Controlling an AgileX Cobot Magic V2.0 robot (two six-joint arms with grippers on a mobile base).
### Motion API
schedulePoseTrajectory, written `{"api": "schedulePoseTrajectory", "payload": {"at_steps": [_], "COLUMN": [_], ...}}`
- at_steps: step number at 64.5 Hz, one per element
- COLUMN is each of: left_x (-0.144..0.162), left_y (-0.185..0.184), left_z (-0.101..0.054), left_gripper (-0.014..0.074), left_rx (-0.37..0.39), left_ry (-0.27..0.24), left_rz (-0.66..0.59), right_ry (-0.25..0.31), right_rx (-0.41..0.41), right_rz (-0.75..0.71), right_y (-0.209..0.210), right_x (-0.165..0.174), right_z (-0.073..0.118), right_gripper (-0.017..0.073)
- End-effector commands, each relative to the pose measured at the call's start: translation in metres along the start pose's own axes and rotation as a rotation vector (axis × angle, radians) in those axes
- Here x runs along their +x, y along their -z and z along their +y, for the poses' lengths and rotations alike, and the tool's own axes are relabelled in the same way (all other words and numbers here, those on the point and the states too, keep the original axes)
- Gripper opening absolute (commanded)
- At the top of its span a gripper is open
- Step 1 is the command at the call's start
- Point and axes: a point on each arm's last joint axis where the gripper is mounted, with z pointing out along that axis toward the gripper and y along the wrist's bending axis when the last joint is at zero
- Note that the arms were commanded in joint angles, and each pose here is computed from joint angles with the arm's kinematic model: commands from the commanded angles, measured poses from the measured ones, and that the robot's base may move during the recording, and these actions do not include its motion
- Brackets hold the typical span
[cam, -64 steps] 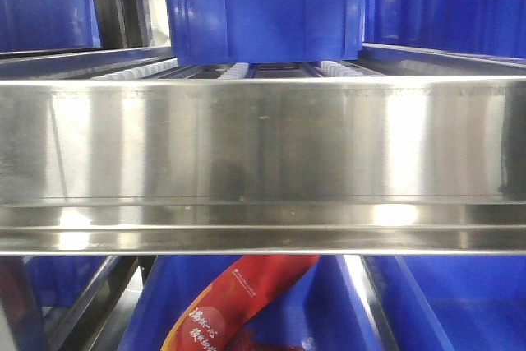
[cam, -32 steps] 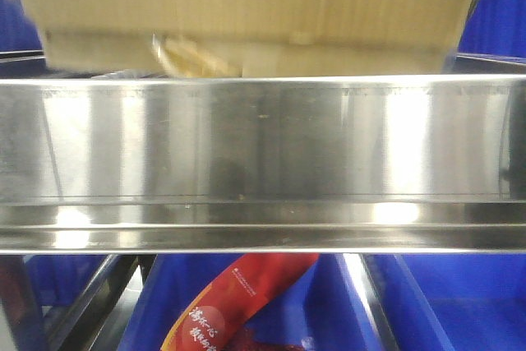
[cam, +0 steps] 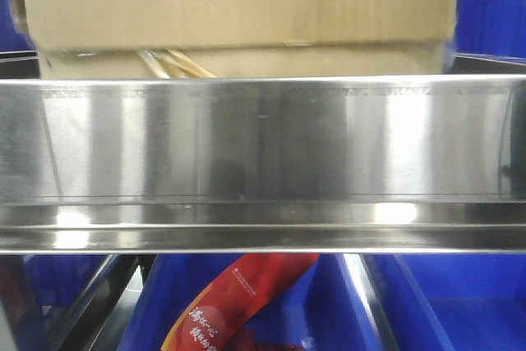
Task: Stack two boxes on right shelf middle
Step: 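Lower the boxes onto the middle shelf and open both grippers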
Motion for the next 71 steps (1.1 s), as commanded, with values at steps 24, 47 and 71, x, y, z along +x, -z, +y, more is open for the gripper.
{"api": "schedulePoseTrajectory", "payload": {"at_steps": [24,47,71], "left_x": [0.013,0.068,0.172], "left_y": [0.088,0.127,0.103], "left_z": [0.013,0.026,0.034], "left_gripper": [0.0304,-0.0111,-0.0111], "left_rx": [0.039,0.075,0.130], "left_ry": [0.025,0.020,-0.016], "left_rz": [-0.205,-0.417,-0.671], "right_ry": [0.034,0.058,0.128], "right_rx": [-0.001,0.038,0.079], "right_rz": [-0.304,-0.347,-0.525], "right_y": [0.099,0.128,0.098], "right_x": [0.002,0.047,0.139], "right_z": [0.010,0.007,-0.002], "right_gripper": [0.0204,-0.0154,-0.0154]}}
